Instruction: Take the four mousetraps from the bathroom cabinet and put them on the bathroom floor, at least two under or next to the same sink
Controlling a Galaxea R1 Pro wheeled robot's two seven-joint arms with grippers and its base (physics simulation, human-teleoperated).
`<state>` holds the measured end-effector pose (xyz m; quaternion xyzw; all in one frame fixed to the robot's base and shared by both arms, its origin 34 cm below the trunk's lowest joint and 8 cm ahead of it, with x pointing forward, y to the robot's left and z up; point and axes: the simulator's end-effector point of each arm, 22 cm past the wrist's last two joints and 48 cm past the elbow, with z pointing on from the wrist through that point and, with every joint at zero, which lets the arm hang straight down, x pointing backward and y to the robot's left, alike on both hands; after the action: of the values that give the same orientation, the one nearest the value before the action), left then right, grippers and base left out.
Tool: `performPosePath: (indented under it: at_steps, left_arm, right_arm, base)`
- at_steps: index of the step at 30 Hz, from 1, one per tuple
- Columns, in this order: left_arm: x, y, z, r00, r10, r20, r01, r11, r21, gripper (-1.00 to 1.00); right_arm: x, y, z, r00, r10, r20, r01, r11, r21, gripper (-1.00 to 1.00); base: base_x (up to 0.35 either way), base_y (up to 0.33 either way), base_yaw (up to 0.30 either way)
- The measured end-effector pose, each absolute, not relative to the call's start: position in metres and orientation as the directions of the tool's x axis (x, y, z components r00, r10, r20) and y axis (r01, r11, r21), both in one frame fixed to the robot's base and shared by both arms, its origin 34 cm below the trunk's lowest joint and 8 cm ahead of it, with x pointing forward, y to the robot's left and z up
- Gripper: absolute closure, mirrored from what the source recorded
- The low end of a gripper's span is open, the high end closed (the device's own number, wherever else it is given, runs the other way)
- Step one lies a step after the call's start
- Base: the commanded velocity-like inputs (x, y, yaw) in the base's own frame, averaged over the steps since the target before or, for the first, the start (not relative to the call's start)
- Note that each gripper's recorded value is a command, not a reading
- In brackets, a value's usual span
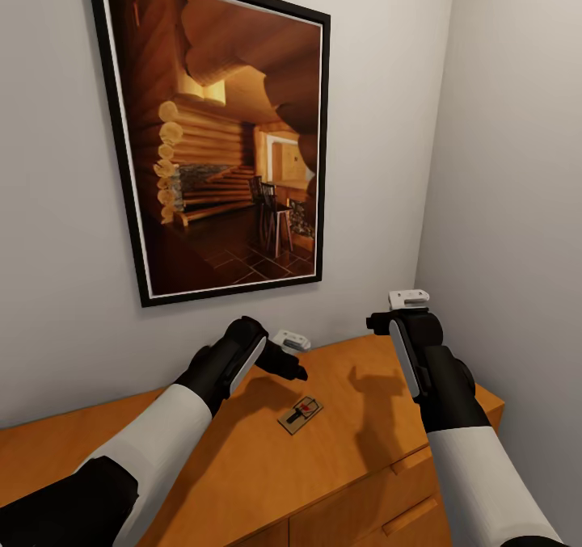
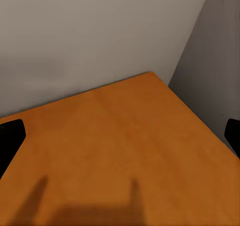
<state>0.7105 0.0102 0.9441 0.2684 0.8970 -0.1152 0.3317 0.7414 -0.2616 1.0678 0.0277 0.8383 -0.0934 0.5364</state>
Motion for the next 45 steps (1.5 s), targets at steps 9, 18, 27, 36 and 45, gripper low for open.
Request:
performPosePath:
  at_steps: [9,18,27,36,45]
  left_arm:
    - [0.7112,0.0089,0.9472,-0.629,0.405,-0.664,0.561,0.828,-0.026,-1.00]
    - [0.7116,0.0076,0.9504,-0.623,0.404,-0.670,0.563,0.826,-0.025,-1.00]
    - [0.7119,0.0075,0.9512,-0.621,0.404,-0.672,0.563,0.826,-0.025,-1.00]
    - [0.7121,0.0077,0.9514,-0.621,0.403,-0.672,0.563,0.826,-0.024,-1.00]
    - [0.7121,0.0077,0.9514,-0.621,0.403,-0.673,0.563,0.826,-0.024,-1.00]
  right_arm:
    - [0.7414,-0.2618,1.0678,-0.423,-0.054,-0.905,0.147,0.981,-0.127,-1.00]
    - [0.7415,-0.2619,1.0677,-0.423,-0.054,-0.904,0.148,0.981,-0.128,-1.00]
    - [0.7414,-0.2618,1.0678,-0.423,-0.054,-0.905,0.148,0.981,-0.127,-1.00]
    - [0.7414,-0.2620,1.0679,-0.423,-0.054,-0.905,0.148,0.981,-0.128,-1.00]
    - [0.7414,-0.2619,1.0678,-0.423,-0.054,-0.905,0.148,0.981,-0.127,-1.00]
  base:
    - [0.000,-0.001,0.000]
    - [-0.049,-0.136,0.000]
    - [-0.055,-0.144,0.000]
    - [-0.010,-0.025,0.000]
    - [-0.002,-0.004,0.000]
